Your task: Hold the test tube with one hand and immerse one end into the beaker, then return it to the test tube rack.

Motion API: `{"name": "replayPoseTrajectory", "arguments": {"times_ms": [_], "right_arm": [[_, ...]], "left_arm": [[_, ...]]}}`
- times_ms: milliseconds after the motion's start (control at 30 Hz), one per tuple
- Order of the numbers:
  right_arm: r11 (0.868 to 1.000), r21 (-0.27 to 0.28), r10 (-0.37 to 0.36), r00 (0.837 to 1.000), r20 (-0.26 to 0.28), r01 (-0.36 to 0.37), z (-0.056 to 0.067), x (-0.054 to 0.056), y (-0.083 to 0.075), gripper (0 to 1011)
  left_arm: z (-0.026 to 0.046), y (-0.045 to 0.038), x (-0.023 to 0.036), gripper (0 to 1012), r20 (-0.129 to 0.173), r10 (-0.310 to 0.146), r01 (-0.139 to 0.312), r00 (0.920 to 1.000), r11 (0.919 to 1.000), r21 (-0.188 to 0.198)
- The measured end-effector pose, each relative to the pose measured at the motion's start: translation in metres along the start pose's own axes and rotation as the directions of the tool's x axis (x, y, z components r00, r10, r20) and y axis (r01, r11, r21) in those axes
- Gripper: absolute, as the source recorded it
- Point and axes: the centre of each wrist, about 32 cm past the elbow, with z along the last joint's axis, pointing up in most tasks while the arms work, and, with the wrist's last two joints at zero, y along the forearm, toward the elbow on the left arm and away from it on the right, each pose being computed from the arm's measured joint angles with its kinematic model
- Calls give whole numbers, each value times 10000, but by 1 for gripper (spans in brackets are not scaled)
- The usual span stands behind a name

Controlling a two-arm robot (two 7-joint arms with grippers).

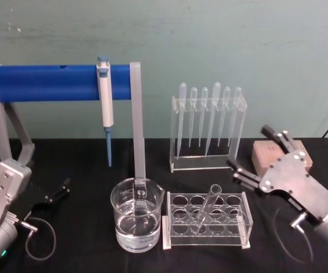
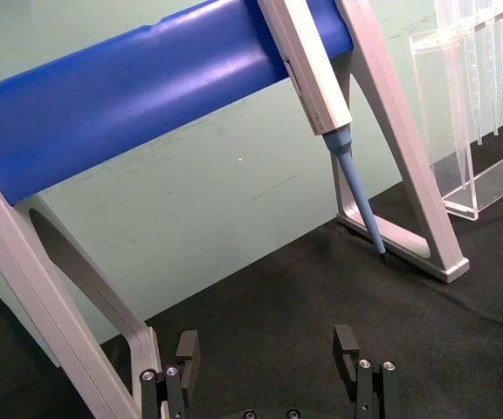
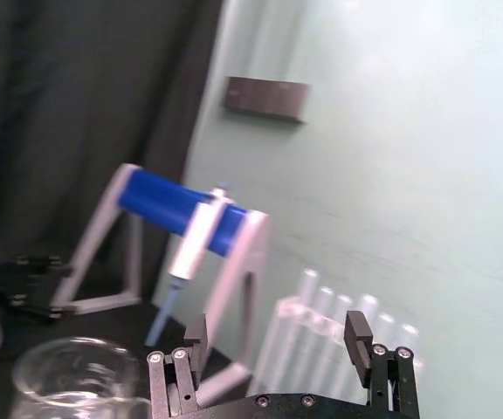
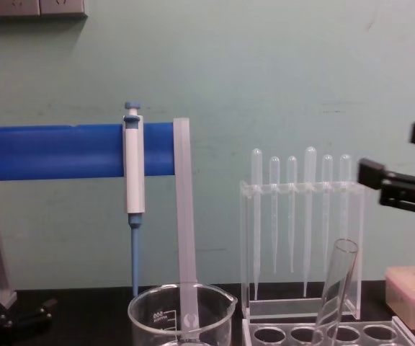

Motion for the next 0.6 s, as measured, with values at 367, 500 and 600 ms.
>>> {"name": "replayPoseTrajectory", "arguments": {"times_ms": [367, 500, 600], "right_arm": [[9234, -2528, -3137, 9474, -629, 2890, -179, -178, -190, 1002], [8764, -3423, -3829, 9213, -683, 3388, -251, -234, -195, 1002], [8584, -3817, -3980, 9143, -745, 3426, -311, -262, -171, 1002]], "left_arm": [[0, 0, 0, 1000, 0, 0, 0, 10000, 10000, 0], [0, 0, 0, 1000, 0, 1, -1, 10000, 10000, 0], [0, 0, 0, 1000, 0, 1, -1, 10000, 10000, 0]]}}
